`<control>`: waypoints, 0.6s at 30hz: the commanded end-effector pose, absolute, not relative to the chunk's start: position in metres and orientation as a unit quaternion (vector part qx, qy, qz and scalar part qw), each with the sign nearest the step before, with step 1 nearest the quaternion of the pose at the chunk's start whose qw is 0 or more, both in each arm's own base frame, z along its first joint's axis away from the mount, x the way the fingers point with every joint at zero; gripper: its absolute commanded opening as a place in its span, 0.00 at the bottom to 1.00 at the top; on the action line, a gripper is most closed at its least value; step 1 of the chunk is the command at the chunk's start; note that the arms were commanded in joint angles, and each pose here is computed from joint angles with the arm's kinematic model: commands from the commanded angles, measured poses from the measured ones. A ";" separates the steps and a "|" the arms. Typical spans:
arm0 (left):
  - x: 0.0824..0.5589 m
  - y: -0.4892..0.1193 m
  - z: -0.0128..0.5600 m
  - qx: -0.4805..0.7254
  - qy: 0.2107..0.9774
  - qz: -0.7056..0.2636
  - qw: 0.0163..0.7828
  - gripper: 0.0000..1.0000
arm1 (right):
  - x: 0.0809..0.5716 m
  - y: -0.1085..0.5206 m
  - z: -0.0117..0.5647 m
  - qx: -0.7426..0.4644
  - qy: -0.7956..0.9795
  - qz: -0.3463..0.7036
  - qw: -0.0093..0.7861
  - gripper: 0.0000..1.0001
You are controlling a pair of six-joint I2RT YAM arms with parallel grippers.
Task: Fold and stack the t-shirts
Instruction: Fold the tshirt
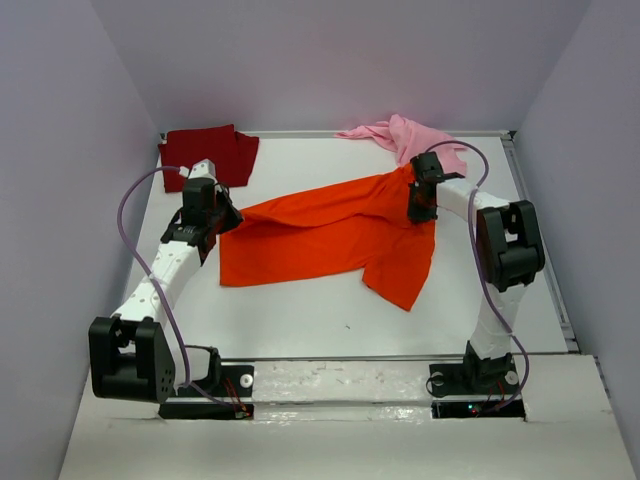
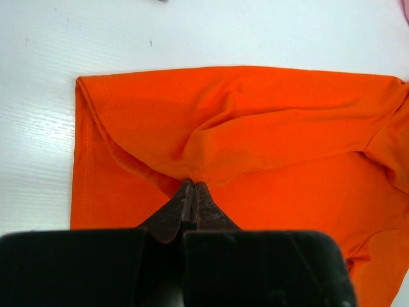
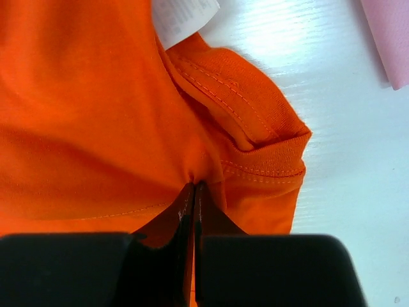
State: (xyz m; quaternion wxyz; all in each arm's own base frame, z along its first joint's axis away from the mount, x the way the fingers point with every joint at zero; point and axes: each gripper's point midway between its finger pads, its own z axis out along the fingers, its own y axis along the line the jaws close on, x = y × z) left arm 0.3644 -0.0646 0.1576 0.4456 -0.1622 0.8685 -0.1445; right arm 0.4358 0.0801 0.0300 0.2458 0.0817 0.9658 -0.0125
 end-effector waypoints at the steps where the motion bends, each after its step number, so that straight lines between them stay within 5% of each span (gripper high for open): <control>1: 0.366 -0.067 0.175 -0.148 0.854 -0.153 0.474 0.00 | 0.438 0.076 0.051 0.085 0.959 -0.009 0.270 0.00; 5: 0.365 -0.067 0.176 -0.148 0.854 -0.154 0.475 0.00 | 0.437 0.076 0.052 0.086 0.959 -0.010 0.270 0.02; 8: 0.365 -0.067 0.177 -0.147 0.853 -0.155 0.476 0.00 | 0.436 0.074 0.061 0.089 0.956 -0.013 0.280 0.15; 13: 0.365 -0.068 0.178 -0.147 0.852 -0.157 0.477 0.00 | 0.435 0.075 0.068 0.094 0.954 -0.007 0.285 0.01; 18: 0.364 -0.068 0.179 -0.146 0.852 -0.158 0.478 0.00 | 0.436 0.076 0.074 0.093 0.952 -0.001 0.291 0.00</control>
